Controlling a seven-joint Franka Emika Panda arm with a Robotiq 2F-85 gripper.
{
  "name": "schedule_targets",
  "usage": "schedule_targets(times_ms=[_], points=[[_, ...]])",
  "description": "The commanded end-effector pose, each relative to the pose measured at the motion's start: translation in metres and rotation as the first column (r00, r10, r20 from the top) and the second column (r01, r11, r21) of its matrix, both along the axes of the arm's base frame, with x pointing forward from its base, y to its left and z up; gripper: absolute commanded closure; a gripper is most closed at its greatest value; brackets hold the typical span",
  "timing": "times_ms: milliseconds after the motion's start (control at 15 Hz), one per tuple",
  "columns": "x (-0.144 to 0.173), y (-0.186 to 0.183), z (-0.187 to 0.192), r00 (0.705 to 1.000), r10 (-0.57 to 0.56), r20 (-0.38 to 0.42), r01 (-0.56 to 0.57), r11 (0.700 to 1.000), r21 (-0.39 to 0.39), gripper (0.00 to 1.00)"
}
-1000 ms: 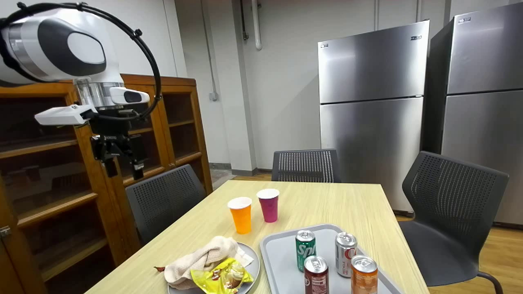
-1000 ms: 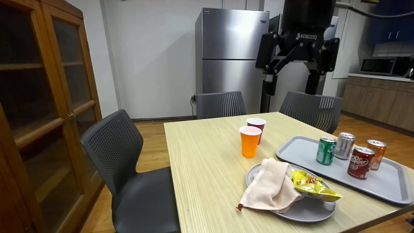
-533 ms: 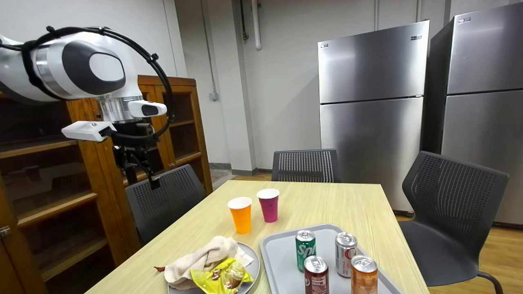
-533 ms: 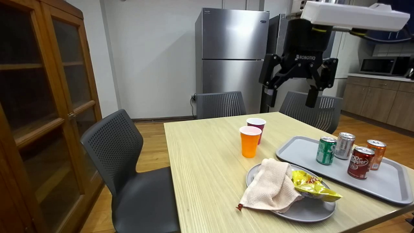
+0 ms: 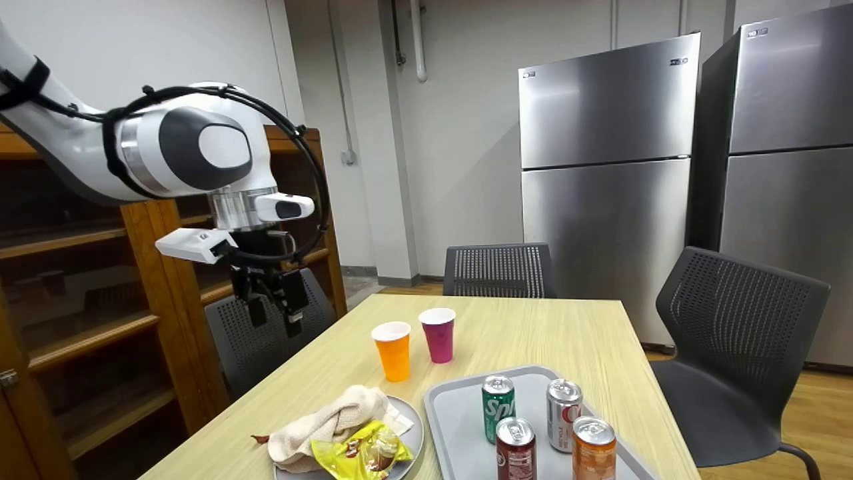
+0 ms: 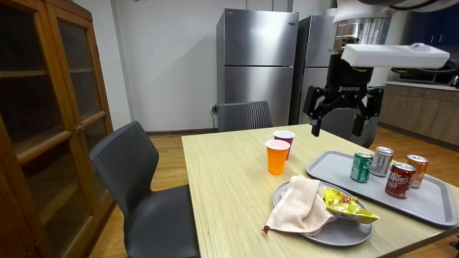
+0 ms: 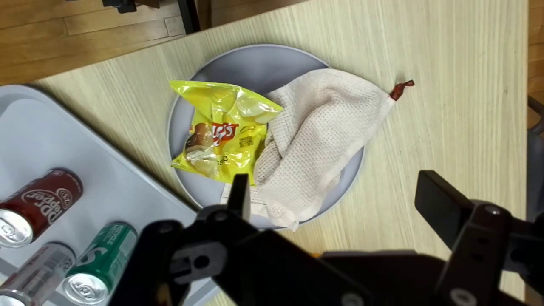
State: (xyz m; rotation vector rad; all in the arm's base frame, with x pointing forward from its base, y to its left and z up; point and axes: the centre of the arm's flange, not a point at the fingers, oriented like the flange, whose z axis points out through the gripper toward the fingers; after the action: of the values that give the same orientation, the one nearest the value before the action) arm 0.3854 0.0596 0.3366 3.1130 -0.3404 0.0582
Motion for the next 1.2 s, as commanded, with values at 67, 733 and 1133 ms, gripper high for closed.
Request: schedule_targets(times_ms=[67, 733, 1133], points=[[0.015, -0.023, -0.037, 0.998, -0.055, -0.001, 0.055, 0.998, -0.031, 0.00], [0.023, -0.053, -0.114, 0.967, -0.251, -0.045, 0.249, 0.967, -0.047, 0.00], [0.024, -0.069, -0.153, 0.942, -0.318, -0.104, 0.311, 0.947, -0.083, 0.00]])
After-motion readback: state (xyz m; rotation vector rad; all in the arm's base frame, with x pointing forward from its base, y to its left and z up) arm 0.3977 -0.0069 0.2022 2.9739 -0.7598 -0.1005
